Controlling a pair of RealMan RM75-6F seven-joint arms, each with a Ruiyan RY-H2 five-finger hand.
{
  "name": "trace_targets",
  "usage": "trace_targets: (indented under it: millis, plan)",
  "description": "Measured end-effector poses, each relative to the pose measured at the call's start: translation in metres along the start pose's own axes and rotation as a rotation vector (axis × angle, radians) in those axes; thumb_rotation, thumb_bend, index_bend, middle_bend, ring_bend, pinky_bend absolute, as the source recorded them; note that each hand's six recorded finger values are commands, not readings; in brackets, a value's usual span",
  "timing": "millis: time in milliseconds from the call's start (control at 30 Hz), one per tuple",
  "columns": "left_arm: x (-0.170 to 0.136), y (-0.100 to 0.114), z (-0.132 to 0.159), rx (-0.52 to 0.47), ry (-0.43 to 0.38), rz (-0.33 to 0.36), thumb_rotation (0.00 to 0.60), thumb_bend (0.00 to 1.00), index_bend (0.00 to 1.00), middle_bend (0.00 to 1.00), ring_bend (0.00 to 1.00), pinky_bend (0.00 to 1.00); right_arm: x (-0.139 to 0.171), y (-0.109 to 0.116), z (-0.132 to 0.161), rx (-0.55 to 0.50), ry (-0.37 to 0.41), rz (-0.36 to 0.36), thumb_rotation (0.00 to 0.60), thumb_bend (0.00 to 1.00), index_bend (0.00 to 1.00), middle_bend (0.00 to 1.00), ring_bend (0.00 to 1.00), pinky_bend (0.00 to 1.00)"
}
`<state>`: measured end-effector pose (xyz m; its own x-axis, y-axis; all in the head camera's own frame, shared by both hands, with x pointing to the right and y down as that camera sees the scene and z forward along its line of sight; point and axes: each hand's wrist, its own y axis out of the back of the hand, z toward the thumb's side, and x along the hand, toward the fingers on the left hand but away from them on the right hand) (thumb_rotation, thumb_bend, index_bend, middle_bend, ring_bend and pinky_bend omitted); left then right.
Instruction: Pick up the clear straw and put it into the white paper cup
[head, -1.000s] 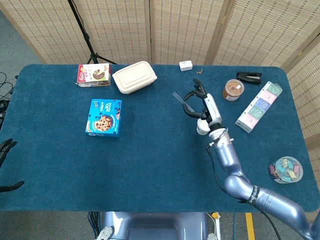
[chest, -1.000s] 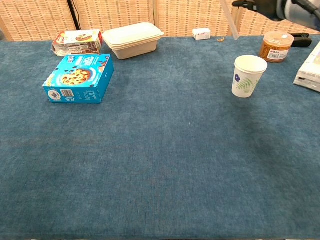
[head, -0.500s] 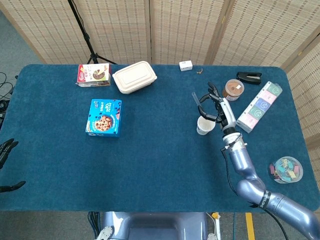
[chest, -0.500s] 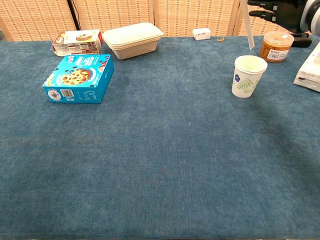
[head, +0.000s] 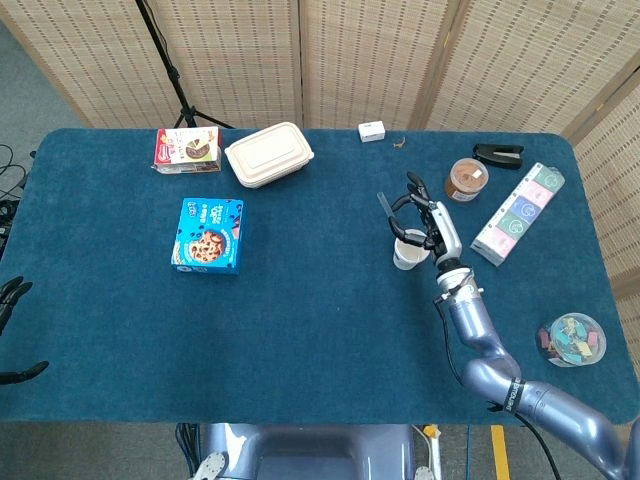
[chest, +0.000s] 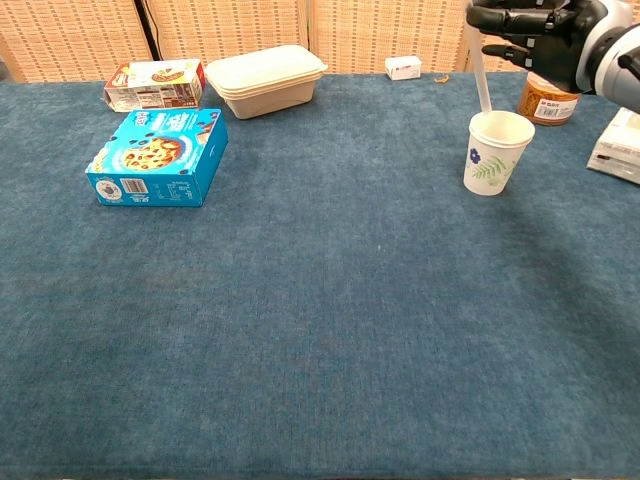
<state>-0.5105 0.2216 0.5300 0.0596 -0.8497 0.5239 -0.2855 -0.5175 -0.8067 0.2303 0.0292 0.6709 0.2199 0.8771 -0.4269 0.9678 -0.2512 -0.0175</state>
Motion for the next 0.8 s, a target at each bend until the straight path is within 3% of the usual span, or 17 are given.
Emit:
trace_targets:
  millis: [800]
  plan:
    - [0.001,-0.004,0.002,0.009,-0.002,-0.015,0.6,0.01,0.0,0.0,0.0,0.0,0.004,0.008,-0.023,-0.028,-0.038,-0.016,0.6,0.5,0.57,0.0,0.0,0.0]
